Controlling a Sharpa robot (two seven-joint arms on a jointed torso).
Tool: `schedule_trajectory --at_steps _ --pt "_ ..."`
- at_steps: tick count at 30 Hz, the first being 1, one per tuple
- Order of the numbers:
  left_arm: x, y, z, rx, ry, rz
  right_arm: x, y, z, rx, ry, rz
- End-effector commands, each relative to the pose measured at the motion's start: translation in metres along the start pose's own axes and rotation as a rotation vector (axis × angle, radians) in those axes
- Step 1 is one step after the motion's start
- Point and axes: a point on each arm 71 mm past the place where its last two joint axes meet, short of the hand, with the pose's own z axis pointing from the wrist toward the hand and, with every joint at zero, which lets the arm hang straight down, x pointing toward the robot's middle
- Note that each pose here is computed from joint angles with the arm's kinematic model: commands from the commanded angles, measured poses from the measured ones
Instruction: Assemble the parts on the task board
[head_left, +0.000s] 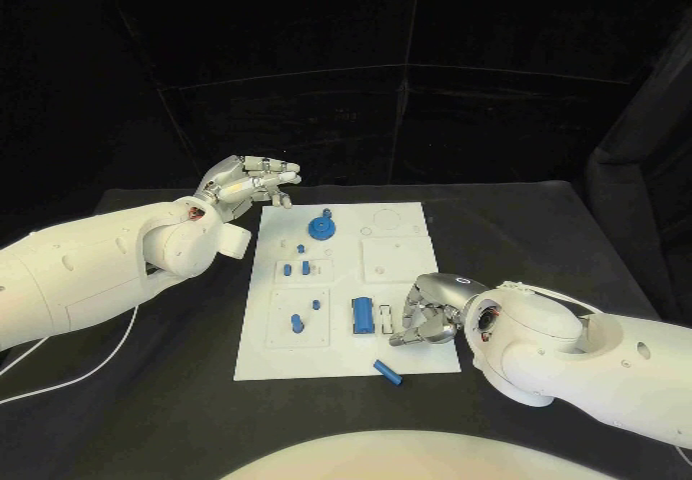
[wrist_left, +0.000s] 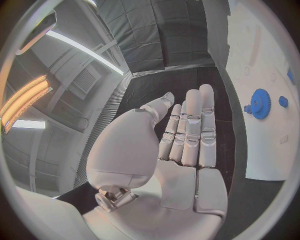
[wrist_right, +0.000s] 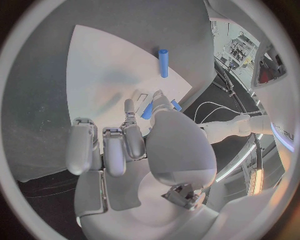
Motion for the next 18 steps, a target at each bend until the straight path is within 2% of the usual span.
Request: schedule_trajectory --at_steps 1,7,18 --pt "0.0012 -0.0012 0.0003 0.005 0.010 -0.008 0.0051 0.0032 -0.0011 -0.034 0.028 -0.024" --pt "0.0007 -0.0011 0.0000 0.005 0.009 -0.007 0.0111 0.0028 -0.0007 -0.036 0.066 0.006" --pt "-0.0012 -0.0011 -0.0014 0.004 0.005 -0.006 0.0101 0.0040 -0.0027 -0.099 0.048 0.040"
